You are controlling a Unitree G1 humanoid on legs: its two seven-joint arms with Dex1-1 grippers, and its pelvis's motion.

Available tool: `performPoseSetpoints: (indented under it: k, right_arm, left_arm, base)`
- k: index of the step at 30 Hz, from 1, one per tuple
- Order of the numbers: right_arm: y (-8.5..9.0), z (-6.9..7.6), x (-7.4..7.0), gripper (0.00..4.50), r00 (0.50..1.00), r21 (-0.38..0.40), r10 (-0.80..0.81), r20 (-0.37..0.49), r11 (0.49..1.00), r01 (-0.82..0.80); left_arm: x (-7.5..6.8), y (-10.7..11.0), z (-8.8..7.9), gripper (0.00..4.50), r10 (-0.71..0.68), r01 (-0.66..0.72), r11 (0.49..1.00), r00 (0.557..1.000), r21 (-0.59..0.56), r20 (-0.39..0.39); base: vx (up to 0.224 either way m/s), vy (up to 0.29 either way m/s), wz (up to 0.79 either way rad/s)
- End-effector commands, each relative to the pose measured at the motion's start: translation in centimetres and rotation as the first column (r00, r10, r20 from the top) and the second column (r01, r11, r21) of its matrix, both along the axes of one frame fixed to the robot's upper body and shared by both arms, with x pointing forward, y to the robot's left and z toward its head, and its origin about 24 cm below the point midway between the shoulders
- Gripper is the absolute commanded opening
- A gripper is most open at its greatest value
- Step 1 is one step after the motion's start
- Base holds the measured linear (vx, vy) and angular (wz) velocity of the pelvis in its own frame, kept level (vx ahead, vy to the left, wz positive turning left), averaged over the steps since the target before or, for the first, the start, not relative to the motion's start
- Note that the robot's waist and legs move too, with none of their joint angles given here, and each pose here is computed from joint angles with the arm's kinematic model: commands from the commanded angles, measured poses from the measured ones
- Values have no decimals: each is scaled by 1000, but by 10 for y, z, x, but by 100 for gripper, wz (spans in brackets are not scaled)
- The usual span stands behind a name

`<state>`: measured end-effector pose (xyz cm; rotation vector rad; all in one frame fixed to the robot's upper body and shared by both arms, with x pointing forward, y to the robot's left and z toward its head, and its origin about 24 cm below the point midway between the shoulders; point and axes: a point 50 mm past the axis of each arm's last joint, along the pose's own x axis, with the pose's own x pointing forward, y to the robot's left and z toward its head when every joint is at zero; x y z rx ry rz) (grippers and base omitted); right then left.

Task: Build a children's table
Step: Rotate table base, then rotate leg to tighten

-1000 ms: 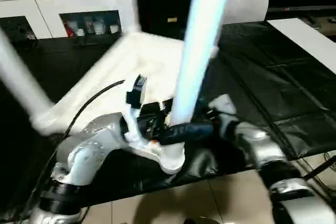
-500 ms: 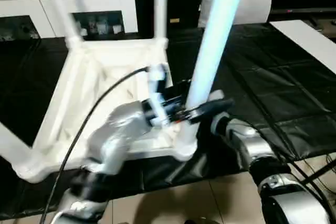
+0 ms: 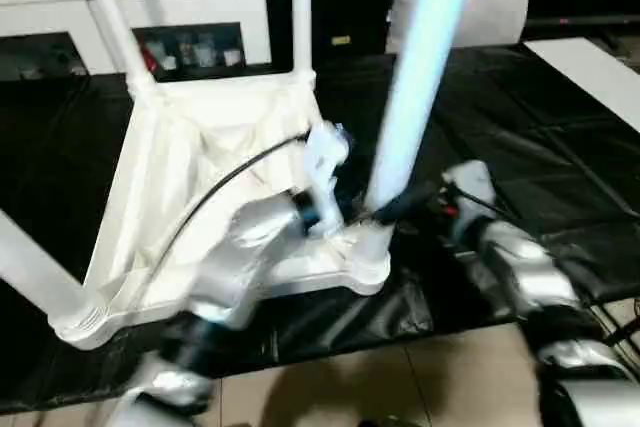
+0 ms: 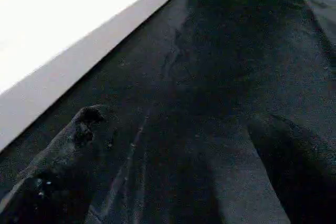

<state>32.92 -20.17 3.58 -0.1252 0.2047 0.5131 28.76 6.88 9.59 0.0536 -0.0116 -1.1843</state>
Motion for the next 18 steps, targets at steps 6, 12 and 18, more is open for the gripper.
performPoseSetpoints:
  k: [6, 12, 18]
  right_arm:
    - [-7, 12, -10, 450, 997, -14, 70, 38, 997, -70]
    - [-5, 18, -23, 450, 983, 8, 186, 2, 983, -186]
    - [-2, 29, -28, 450, 976, 90, 219, 8, 972, -219]
  left_arm:
    - [-13, 31, -23, 443, -96, 104, 970, 994, 219, -45]
    - [-12, 46, -34, 382, -116, 133, 918, 991, 374, -68]
    - [-12, 46, -38, 331, -130, 153, 907, 988, 392, -84]
  base:
    - [0, 0, 0]
    - [0, 0, 0]
    - [0, 0, 0]
